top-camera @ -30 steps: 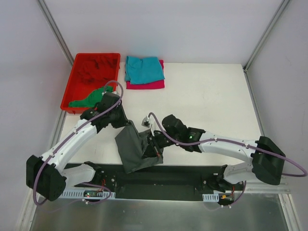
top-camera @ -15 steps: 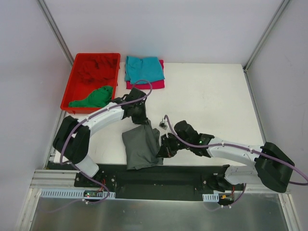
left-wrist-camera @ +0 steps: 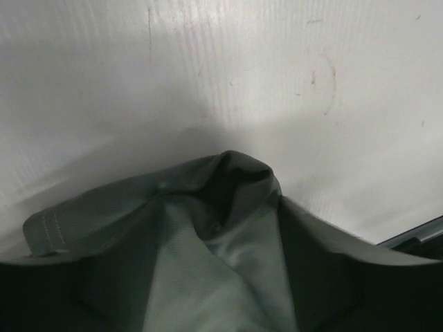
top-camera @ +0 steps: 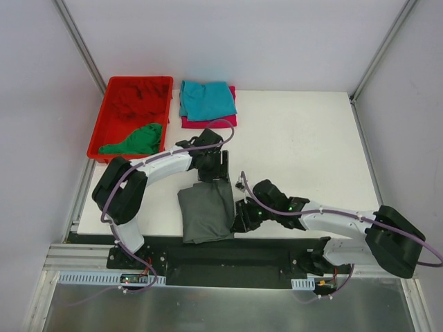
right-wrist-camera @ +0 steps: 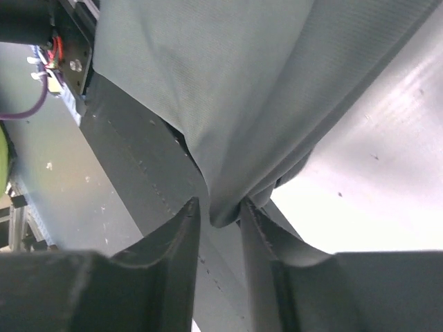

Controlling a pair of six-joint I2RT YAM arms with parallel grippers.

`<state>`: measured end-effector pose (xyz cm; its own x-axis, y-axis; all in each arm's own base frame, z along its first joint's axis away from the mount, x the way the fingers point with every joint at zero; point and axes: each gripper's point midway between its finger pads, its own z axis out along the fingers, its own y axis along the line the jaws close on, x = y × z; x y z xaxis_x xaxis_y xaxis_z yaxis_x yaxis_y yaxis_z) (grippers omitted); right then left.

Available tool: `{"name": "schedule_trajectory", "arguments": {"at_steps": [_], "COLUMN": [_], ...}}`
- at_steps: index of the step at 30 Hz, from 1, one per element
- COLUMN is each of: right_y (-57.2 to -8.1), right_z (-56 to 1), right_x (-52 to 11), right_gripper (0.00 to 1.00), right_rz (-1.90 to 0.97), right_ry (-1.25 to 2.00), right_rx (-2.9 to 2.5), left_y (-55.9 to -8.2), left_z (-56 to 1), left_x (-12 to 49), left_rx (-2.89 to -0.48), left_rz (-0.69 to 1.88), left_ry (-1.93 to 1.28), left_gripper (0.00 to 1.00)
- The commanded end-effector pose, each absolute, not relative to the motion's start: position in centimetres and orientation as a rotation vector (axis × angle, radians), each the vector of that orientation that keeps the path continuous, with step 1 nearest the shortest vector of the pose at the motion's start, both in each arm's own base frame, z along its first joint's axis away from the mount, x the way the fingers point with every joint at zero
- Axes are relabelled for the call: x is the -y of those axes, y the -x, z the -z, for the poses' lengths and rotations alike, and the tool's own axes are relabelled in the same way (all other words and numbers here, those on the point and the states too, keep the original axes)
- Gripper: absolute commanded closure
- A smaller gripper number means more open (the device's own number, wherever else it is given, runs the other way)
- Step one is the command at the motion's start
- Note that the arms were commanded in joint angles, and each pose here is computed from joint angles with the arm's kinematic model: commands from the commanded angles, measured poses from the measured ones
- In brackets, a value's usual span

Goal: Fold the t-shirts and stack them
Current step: Fold the long partially folded tshirt into a neat square

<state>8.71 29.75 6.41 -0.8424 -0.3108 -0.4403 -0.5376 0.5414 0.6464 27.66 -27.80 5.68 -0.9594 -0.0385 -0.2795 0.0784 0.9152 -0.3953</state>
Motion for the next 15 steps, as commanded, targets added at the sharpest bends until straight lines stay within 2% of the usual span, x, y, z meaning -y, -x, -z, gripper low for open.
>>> {"name": "schedule_trajectory", "arguments": {"at_steps": [1,2,4,7,10,11,15], "right_y": [-9.0,-9.1,-9.8,-10.8,-12.0,-12.3,-14.2], "right_z": [-7.4,-8.0,-9.3,-11.7,-14.1,-14.4,-15.5], "right_x": [-28.7,-28.3,-27.7,-27.1,-27.2,-27.4,-29.5], "right_gripper": [0.58,0.47,0.28,0.09,0.0,0.04,0.04], "right_rz": [-1.122,-1.095,-1.038,-0.982,-0.954,-0.957,-0.978], "right_ry": [0.73,0.742,0.777,0.799,0.757,0.741,0.677], "right_rx": [-2.472,-2.458,-2.405,-2.308,-2.24,-2.233,-2.233], "left_y": [-29.8,-29.9,-29.8,-29.0,-27.4,-26.8,-22.9], "left_z": [-10.2,-11.5,-14.0,-17.0,-18.2,-18.1,-14.9], "left_x": [29.2,29.3,29.2,27.6,25.0,24.1,21.5], "left_rx": [-2.641,-2.606,-2.537,-2.439,-2.376,-2.367,-2.413], "left_rz": [0.681,0.703,0.734,0.723,0.686,0.675,0.681], "left_ry": [-0.096,-0.117,-0.155,-0.149,-0.107,-0.085,-0.02], "left_gripper": [0.13,0.01,0.01,0.01,0.01,0.01,0.01]}}
